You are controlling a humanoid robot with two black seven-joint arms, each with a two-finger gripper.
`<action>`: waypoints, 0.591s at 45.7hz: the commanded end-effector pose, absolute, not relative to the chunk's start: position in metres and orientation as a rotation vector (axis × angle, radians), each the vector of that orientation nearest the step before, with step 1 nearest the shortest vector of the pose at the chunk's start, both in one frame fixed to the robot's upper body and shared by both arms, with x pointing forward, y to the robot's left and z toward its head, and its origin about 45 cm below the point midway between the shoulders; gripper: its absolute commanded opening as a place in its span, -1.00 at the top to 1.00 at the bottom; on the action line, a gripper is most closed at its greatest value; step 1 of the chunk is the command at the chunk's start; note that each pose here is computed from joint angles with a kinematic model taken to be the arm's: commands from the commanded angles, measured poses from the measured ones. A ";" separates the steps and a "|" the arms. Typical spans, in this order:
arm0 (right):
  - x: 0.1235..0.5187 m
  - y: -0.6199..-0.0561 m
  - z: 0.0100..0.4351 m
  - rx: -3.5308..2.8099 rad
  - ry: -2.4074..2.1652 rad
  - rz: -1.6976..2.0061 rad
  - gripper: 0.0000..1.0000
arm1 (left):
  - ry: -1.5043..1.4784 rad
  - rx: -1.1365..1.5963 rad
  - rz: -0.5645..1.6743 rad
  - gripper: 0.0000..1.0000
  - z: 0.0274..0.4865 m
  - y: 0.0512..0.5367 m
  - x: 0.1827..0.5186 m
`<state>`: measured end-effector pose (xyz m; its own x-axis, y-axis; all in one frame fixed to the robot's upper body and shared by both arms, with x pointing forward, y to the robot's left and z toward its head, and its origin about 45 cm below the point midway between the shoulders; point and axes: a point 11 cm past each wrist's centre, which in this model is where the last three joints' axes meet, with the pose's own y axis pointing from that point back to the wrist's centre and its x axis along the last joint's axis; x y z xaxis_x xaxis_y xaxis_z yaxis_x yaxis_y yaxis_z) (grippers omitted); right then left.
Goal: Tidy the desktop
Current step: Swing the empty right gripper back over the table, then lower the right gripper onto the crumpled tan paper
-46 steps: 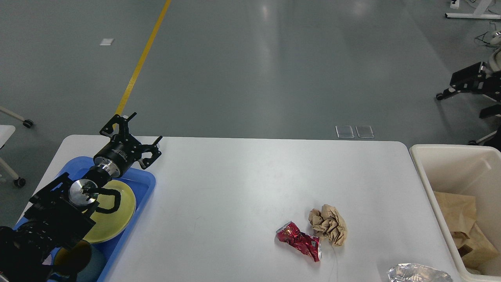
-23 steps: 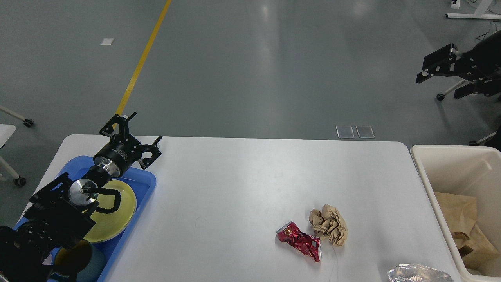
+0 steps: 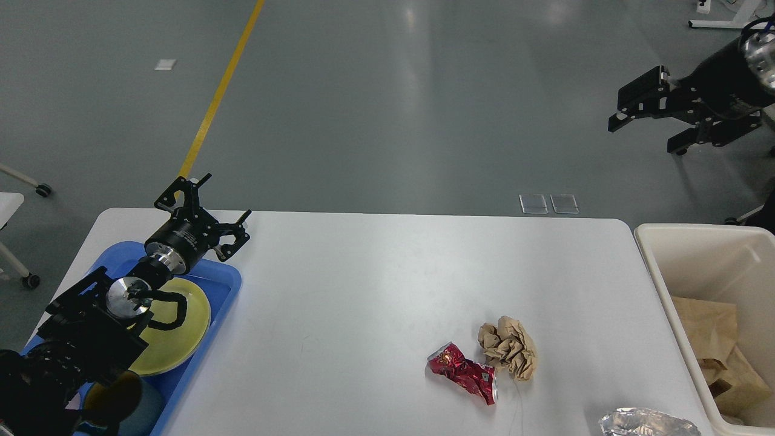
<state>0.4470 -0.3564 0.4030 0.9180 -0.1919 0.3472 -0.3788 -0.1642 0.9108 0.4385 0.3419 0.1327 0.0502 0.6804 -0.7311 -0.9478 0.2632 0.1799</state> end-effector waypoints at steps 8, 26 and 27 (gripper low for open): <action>0.456 -0.285 0.380 1.721 -0.242 0.238 -0.99 | 0.829 -0.399 1.291 -0.93 0.133 0.342 0.438; 0.429 -0.219 0.289 1.743 0.027 0.165 -0.98 | 0.829 -0.399 1.291 -0.93 0.133 0.342 0.438; 0.427 -0.218 0.283 1.750 0.031 0.154 -0.98 | 0.829 -0.399 1.291 -0.93 0.133 0.342 0.438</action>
